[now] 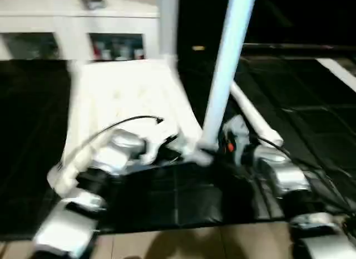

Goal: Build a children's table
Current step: Rotate leg to tighten

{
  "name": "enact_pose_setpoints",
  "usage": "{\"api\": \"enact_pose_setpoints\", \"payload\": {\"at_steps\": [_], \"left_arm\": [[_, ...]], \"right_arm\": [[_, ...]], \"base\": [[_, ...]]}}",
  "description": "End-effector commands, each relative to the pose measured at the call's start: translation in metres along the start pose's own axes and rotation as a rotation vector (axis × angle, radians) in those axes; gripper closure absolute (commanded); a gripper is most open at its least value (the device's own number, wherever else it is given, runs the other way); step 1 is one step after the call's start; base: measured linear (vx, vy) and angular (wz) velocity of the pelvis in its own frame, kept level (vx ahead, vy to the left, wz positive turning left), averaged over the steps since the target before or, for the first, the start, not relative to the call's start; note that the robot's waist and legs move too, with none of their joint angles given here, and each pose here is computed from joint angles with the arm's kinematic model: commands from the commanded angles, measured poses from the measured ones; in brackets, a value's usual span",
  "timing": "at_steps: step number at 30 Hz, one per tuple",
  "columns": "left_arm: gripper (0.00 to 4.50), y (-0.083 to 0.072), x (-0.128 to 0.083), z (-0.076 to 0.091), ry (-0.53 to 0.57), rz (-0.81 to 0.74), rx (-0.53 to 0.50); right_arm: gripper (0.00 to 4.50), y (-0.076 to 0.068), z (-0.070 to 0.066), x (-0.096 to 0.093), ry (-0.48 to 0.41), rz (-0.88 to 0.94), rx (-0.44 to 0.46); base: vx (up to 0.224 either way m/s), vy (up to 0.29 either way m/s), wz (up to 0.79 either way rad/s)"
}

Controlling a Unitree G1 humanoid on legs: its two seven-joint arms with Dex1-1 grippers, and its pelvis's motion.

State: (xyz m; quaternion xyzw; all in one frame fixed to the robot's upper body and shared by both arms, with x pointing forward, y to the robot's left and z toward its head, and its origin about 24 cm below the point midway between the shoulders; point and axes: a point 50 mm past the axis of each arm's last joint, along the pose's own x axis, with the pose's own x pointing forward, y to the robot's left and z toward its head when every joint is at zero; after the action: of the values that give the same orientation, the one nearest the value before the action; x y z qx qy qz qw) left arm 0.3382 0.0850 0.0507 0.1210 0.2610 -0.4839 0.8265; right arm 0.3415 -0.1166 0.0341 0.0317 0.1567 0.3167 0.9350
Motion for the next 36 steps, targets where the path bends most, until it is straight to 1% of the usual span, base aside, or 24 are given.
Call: {"api": "enact_pose_setpoints", "payload": {"at_steps": [1, 2, 3, 4, 6, 8, 10, 11, 12, 14, 15, 16, 18, 20, 22, 23, 24, 27, 29, 30, 31, 32, 33, 36], "left_arm": [[4.5, -0.023, 0.018, 0.03, -0.121, -0.068, 0.026], [4.5, -0.026, 0.02, 0.031, -0.118, -0.062, 0.035], [4.5, -0.028, 0.02, 0.032, -0.108, -0.058, 0.064], [4.5, -0.028, 0.02, 0.032, -0.108, -0.058, 0.064], [4.5, -0.025, 0.018, 0.029, -0.097, -0.048, 0.077], [4.5, -0.022, 0.014, 0.026, -0.087, -0.031, 0.074], [4.5, -0.019, 0.009, 0.023, -0.077, -0.02, 0.068], [4.5, -0.018, 0.008, 0.022, -0.073, -0.02, 0.072], [4.5, -0.016, 0.003, 0.016, -0.056, -0.036, 0.105], [4.5, -0.012, -0.003, 0.009, -0.037, -0.056, 0.132], [4.5, -0.011, -0.006, 0.006, -0.035, -0.068, 0.147], [4.5, -0.011, -0.006, 0.006, -0.035, -0.068, 0.147], [4.5, -0.006, -0.015, -0.002, -0.023, -0.11, 0.166], [4.5, -0.004, -0.021, -0.006, -0.012, -0.147, 0.198], [4.5, -0.002, -0.028, -0.011, -0.005, -0.197, 0.241], [4.5, -0.002, -0.028, -0.011, -0.005, -0.197, 0.241], [4.5, -0.002, -0.034, -0.016, 0.013, -0.256, 0.264], [4.5, -0.003, -0.038, -0.021, 0.047, -0.299, 0.297], [4.5, -0.004, -0.044, -0.026, 0.092, -0.371, 0.335], [4.5, -0.004, -0.045, -0.027, 0.098, -0.383, 0.342], [4.5, -0.004, -0.049, -0.029, 0.125, -0.437, 0.372], [4.5, -0.004, -0.049, -0.029, 0.125, -0.437, 0.372], [4.5, -0.004, -0.051, -0.03, 0.142, -0.471, 0.397], [4.5, -0.004, -0.052, -0.03, 0.156, -0.484, 0.415]], "right_arm": [[1.83, 0.05, 0.001, 0.027, 0.007, 0.187, 0.037], [1.83, 0.054, 0.002, 0.029, 0.005, 0.198, -0.002], [1.83, 0.058, 0.005, 0.03, -0.007, 0.218, -0.076], [1.83, 0.058, 0.005, 0.03, -0.007, 0.218, -0.076], [1.13, 0.057, 0.005, 0.028, -0.013, 0.215, -0.074], [1.13, 0.056, 0.003, 0.026, -0.011, 0.208, -0.073], [0.79, 0.053, 0.001, 0.024, -0.012, 0.198, -0.077], [0.79, 0.052, 0.001, 0.023, -0.013, 0.196, -0.079], [0.65, 0.048, -0.001, 0.018, -0.028, 0.217, -0.079], [0.6, 0.044, -0.001, 0.009, -0.056, 0.283, -0.093], [0.33, 0.041, -0.002, 0.004, -0.053, 0.306, -0.11], [0.33, 0.041, -0.002, 0.004, -0.053, 0.306, -0.11], [0.22, 0.027, -0.005, -0.01, -0.041, 0.351, -0.166], [0.05, 0.017, -0.002, -0.019, -0.046, 0.367, -0.175], [0.05, 0.008, 0.005, -0.029, -0.059, 0.407, -0.191], [0.05, 0.008, 0.005, -0.029, -0.059, 0.407, -0.191], [0.05, 0.004, 0.008, -0.037, -0.037, 0.485, -0.22], [0.05, 0.002, 0.01, -0.042, -0.015, 0.539, -0.256], [0.05, -0.001, 0.012, -0.047, 0.029, 0.614, -0.317], [0.05, -0.002, 0.013, -0.048, 0.036, 0.628, -0.329], [0.05, -0.002, 0.015, -0.05, 0.068, 0.688, -0.382], [0.05, -0.002, 0.015, -0.05, 0.068, 0.688, -0.382], [0.05, -0.002, 0.016, -0.051, 0.093, 0.733, -0.414], [0.05, -0.002, 0.018, -0.05, 0.106, 0.757, -0.432]], "base": [[0.0, 0.0, 0.0], [0.0, 0.0, 0.0], [0.0, 0.0, 0.0], [0.0, 0.0, 0.0], [0.0, 0.0, 0.0], [0.0, 0.0, 0.0], [0.0, 0.0, 0.0], [0.0, 0.0, 0.0], [0.0, 0.0, 0.0], [0.0, 0.0, 0.0], [0.0, 0.0, 0.0], [0.0, 0.0, 0.0], [0.0, 0.0, 0.0], [0.0, 0.0, 0.0], [0.0, 0.0, 0.0], [0.0, 0.0, 0.0], [0.0, 0.0, 0.0], [0.0, 0.0, 0.0], [0.0, 0.0, 0.0], [0.0, 0.0, 0.0], [0.0, 0.0, 0.0], [0.0, 0.0, 0.0], [0.0, 0.0, 0.0], [0.0, 0.0, 0.0]]}}
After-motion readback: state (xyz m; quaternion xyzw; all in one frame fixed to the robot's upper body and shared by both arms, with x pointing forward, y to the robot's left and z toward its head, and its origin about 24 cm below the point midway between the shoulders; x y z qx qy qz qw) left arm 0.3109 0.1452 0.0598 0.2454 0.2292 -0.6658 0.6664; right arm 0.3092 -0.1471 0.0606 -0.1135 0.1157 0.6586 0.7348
